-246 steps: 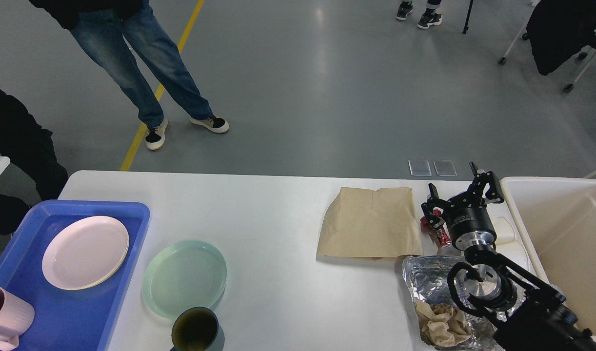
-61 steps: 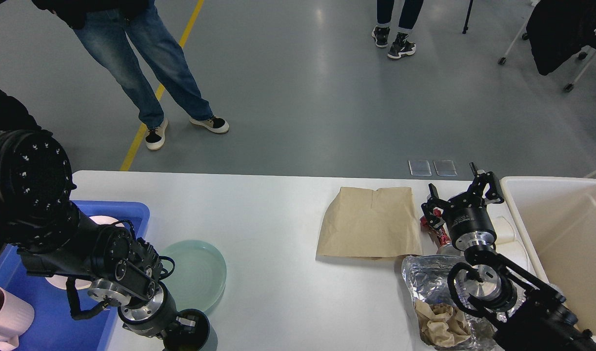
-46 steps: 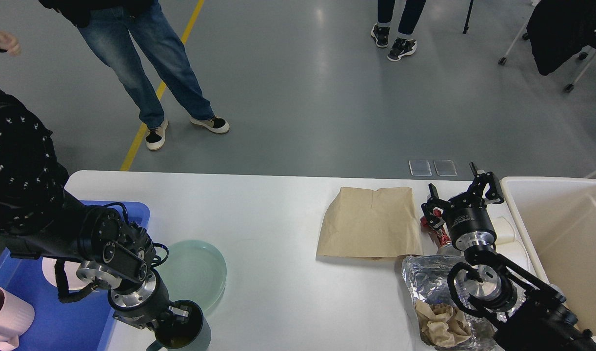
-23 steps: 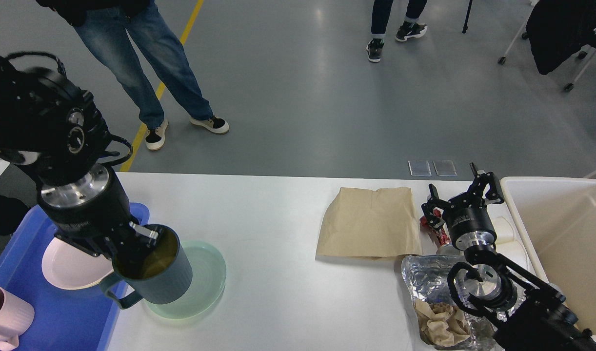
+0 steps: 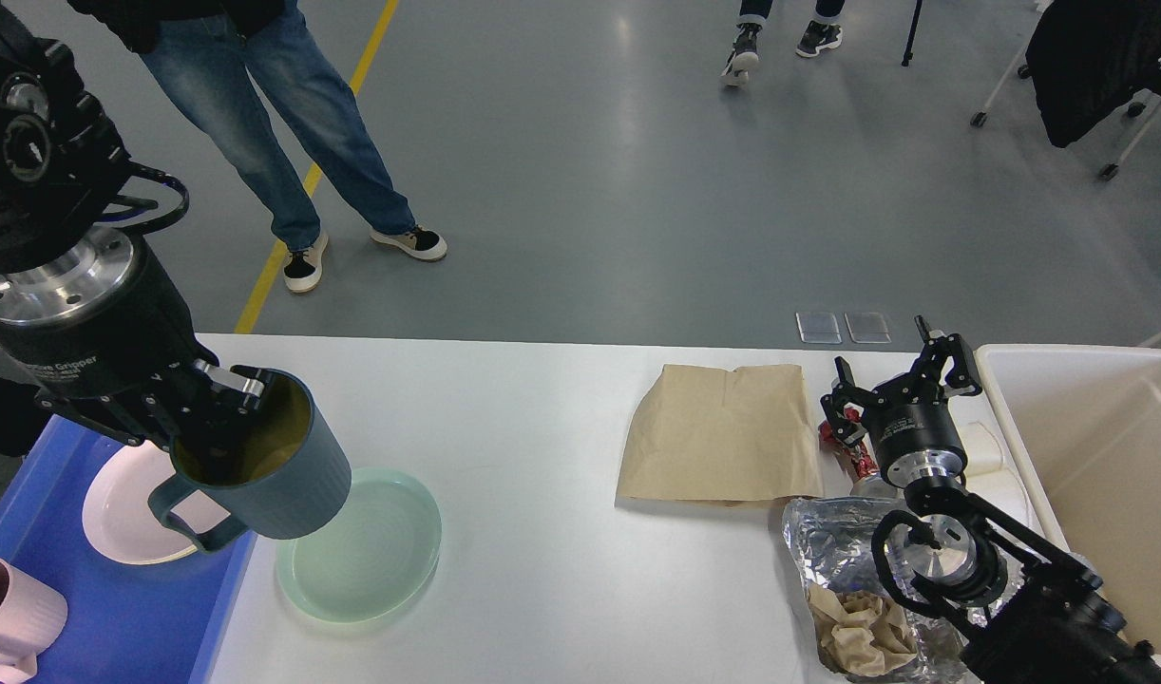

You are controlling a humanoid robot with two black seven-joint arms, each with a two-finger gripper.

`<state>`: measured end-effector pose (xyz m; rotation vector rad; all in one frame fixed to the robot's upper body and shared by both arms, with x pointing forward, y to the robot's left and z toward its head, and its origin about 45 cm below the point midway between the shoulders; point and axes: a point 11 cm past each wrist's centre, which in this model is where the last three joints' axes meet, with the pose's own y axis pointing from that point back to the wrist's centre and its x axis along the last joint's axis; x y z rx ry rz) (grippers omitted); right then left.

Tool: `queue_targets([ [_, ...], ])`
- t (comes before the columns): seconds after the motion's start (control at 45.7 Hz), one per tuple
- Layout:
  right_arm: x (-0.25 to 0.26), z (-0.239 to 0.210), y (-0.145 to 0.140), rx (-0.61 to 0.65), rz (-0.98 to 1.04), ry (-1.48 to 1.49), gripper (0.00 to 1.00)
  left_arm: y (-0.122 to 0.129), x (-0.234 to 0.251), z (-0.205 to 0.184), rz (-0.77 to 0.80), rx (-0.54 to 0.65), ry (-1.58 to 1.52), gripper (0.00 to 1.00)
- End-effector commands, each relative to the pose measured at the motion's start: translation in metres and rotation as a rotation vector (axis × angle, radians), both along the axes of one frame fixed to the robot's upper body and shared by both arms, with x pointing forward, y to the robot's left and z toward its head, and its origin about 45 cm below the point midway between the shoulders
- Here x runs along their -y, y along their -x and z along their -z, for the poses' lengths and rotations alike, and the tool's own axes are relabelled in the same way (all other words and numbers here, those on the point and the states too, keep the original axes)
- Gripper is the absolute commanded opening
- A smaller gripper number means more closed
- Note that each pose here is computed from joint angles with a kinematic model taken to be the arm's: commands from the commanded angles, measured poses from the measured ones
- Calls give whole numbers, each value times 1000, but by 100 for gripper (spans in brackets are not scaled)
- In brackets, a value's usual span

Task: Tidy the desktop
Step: 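Lift the olive mug and set it in the blue tray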

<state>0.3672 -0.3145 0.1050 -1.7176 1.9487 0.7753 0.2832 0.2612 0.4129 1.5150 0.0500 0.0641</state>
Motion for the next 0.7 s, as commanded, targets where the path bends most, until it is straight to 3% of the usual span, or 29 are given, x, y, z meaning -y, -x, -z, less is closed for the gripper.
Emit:
queue_targets([
  [0.0,0,0,0,-1,0,0,100,-4,-28,15,-62,-5,23,0],
  [0.153,0,0,0,-1,0,0,100,-5,-81,35,-137,-21,23,0],
  [0.503,0,0,0,-1,0,0,100,20,-183,153,-264,-138,-23,0],
  [0.678,0,0,0,-1,0,0,100,28,-204,199,-279,-136,-48,0],
])
